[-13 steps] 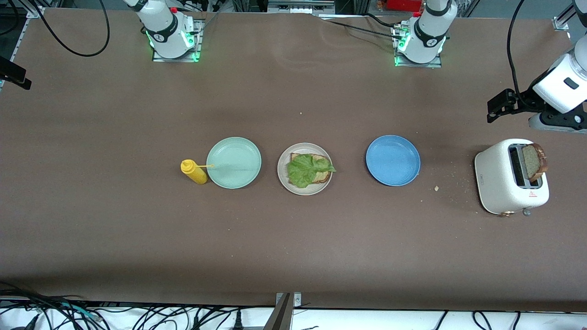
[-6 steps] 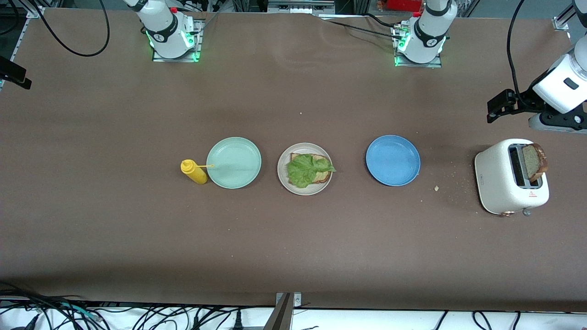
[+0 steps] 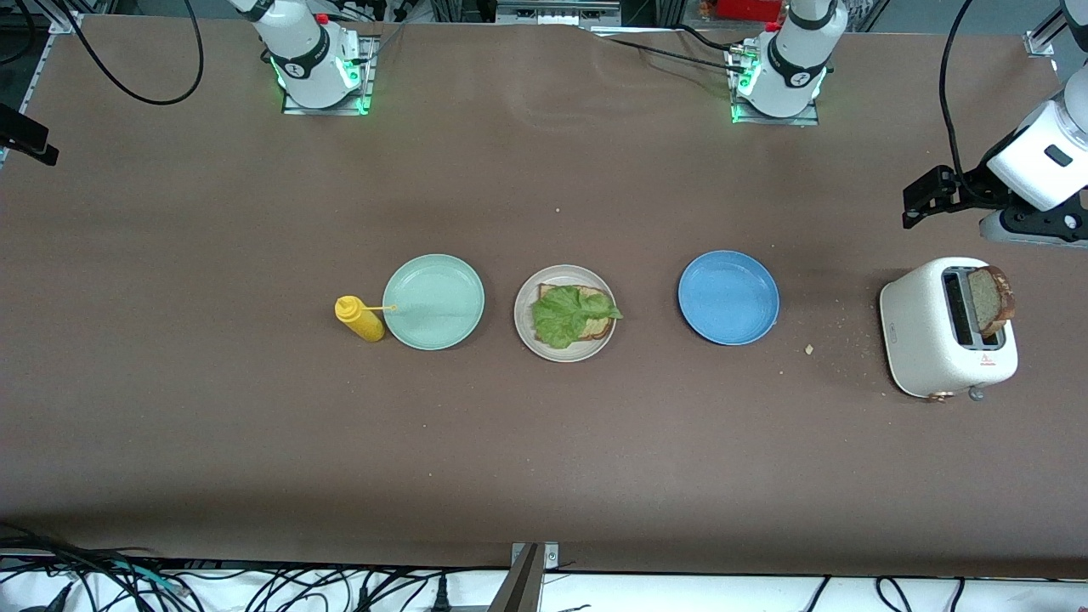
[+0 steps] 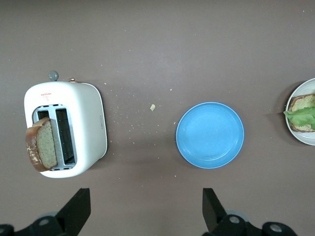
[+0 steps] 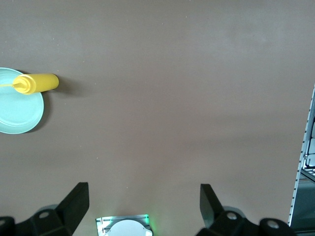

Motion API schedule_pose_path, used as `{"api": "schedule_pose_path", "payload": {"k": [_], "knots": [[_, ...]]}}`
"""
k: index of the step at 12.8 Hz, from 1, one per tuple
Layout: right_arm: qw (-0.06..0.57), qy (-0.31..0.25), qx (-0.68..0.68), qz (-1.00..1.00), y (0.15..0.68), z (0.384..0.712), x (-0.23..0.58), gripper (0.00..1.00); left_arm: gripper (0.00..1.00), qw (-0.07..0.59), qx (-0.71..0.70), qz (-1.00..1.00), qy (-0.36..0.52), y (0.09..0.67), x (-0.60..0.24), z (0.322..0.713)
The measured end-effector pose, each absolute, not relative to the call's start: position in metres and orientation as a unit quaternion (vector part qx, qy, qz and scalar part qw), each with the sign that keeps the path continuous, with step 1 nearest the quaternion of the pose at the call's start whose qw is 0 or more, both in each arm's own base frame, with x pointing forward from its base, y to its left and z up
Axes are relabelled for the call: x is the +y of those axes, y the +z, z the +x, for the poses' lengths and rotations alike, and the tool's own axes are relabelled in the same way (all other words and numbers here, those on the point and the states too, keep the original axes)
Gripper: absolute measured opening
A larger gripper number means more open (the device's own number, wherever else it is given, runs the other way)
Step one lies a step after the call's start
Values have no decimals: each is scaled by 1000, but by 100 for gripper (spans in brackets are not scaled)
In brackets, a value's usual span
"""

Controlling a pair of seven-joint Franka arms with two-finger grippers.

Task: Make sandwich in beige plate with both arms

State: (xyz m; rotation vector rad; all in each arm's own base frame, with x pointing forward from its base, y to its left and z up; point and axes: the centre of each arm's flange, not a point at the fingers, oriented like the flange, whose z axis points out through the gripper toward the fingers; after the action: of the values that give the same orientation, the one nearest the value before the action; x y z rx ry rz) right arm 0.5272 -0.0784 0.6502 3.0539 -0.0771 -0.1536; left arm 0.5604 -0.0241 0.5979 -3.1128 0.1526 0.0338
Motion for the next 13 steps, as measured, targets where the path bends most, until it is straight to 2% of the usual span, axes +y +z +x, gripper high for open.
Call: {"api": "schedule_pose_path", "payload": {"k": [13], "knots": [[42, -45, -25, 998, 657, 524, -78, 100, 100, 12, 49, -999, 12, 597, -24, 561]]}}
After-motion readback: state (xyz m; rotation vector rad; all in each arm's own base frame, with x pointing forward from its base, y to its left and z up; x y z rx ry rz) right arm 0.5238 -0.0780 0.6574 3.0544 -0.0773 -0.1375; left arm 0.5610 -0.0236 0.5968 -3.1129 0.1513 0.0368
